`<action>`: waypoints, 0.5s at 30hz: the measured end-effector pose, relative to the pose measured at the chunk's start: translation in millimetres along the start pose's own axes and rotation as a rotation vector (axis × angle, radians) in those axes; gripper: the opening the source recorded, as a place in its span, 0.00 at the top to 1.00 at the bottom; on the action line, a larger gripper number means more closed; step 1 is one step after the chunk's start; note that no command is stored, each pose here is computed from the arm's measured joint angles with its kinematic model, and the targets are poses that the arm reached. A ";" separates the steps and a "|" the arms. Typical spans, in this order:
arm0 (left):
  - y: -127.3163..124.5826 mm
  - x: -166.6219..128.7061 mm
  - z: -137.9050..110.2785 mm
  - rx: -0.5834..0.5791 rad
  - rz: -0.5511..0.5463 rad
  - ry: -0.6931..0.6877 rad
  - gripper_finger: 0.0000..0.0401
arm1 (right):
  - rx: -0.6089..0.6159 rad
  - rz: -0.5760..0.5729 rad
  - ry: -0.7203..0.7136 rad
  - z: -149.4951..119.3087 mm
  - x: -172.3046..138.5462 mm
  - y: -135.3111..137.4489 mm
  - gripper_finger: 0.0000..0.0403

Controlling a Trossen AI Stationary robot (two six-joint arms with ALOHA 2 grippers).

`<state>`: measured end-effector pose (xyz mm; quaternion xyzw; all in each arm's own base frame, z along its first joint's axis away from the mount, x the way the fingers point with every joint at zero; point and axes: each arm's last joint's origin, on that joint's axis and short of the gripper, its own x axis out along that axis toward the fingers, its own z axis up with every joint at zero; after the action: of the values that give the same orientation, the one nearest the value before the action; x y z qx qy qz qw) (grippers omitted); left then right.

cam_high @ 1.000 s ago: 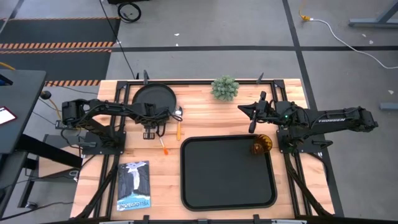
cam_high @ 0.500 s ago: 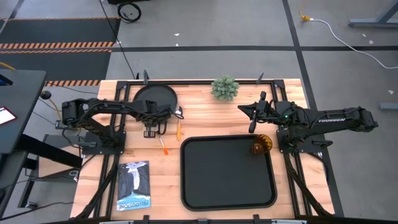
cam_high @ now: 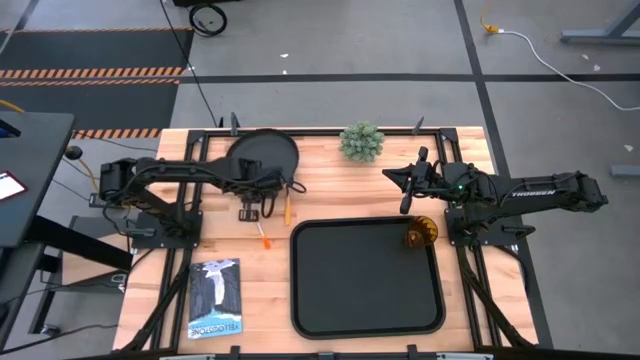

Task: Pick and place plate/cup/fork/spoon on tray
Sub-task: Put the black plate on the black serving tray to the bottom left of the brown glass cup

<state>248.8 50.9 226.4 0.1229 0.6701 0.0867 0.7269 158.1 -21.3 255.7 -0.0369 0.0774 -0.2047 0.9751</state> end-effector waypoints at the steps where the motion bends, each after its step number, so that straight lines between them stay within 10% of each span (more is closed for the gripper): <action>1: -1.5 -2.3 1.2 0.005 -0.001 -0.005 0.97 | 0.000 0.000 -0.001 0.1 0.0 0.0 0.98; 15: -35.9 -35.8 34.3 -0.125 -0.161 -0.234 0.97 | 0.004 0.000 -0.010 1.0 0.0 0.0 0.98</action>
<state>278.5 4.1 252.3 0.0326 0.5818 0.0546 0.8108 158.2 -21.3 256.7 -0.0361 0.0722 -0.2046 0.9755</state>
